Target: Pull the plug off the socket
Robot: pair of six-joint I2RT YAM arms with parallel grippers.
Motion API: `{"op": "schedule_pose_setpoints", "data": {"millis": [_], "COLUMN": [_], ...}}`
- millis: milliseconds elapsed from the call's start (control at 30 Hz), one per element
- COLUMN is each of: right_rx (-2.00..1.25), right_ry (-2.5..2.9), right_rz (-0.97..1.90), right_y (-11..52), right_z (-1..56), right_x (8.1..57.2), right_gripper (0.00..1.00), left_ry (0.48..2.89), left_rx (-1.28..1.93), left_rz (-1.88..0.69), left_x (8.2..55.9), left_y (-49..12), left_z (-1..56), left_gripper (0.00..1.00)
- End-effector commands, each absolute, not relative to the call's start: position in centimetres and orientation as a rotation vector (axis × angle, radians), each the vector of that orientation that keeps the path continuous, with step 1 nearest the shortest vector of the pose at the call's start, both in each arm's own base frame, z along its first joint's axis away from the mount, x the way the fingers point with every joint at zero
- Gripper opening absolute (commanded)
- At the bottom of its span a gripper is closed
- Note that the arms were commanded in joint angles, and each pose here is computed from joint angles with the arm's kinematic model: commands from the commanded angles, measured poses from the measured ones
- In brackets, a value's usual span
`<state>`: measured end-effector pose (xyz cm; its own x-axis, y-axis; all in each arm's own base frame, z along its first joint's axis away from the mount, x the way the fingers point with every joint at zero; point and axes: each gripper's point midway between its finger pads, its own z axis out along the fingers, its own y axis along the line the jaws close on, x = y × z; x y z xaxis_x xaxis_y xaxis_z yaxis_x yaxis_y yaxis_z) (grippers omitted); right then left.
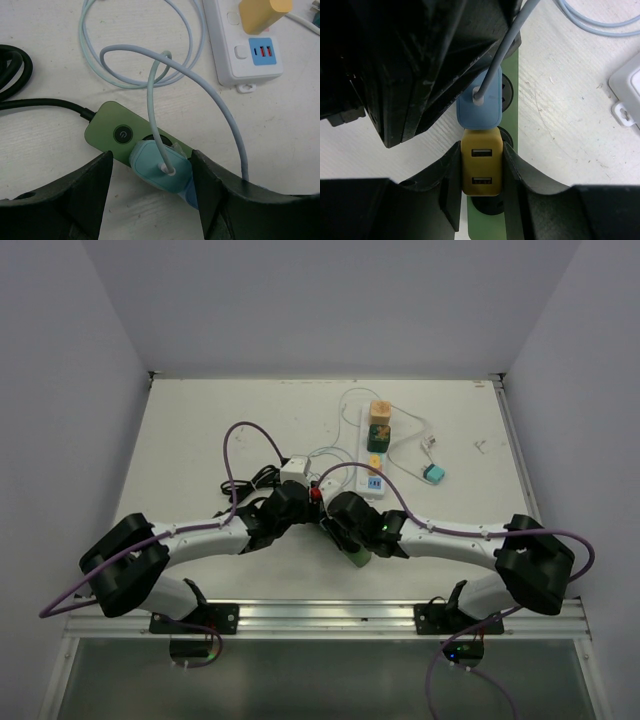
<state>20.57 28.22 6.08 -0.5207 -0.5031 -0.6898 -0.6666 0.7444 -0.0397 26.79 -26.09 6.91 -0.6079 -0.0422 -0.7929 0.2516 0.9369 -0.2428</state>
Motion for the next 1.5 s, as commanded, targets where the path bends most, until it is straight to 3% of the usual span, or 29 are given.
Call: {"op": "schedule_pose_setpoints", "data": {"millis": [0, 400, 567, 867, 1133, 1467], "right_rx": [-0.783, -0.569, -0.63, -0.758, -0.698, -0.546], "right_ry": [2.183, 2.209, 2.204, 2.028, 2.006, 2.072], "right_rz": [0.408, 0.64, 0.591, 0.244, 0.347, 0.563], "right_y": [29.9, 27.3, 27.1, 29.5, 30.7, 28.1], "right_z": [7.8, 9.9, 10.0, 12.1, 13.8, 14.2], "right_x": [21.0, 22.5, 22.8, 21.9, 21.6, 23.3], "right_gripper": [0.0, 0.0, 0.0, 0.0, 0.0, 0.0], "left_ry": [2.364, 2.375, 2.389, 2.439, 2.49, 2.5], "left_rx": [0.253, 0.257, 0.258, 0.257, 0.238, 0.207], "left_rz": [-0.301, -0.287, -0.257, -0.211, -0.166, -0.135], "left_x": [23.5, 22.9, 22.6, 22.3, 21.7, 21.4], "left_y": [-23.7, -22.9, -22.3, -21.9, -21.2, -20.4], "left_z": [2.1, 1.2, 0.3, -2.0, -3.7, -4.3], "left_gripper": [0.68, 0.61, 0.61, 0.61, 0.58, 0.2]}}
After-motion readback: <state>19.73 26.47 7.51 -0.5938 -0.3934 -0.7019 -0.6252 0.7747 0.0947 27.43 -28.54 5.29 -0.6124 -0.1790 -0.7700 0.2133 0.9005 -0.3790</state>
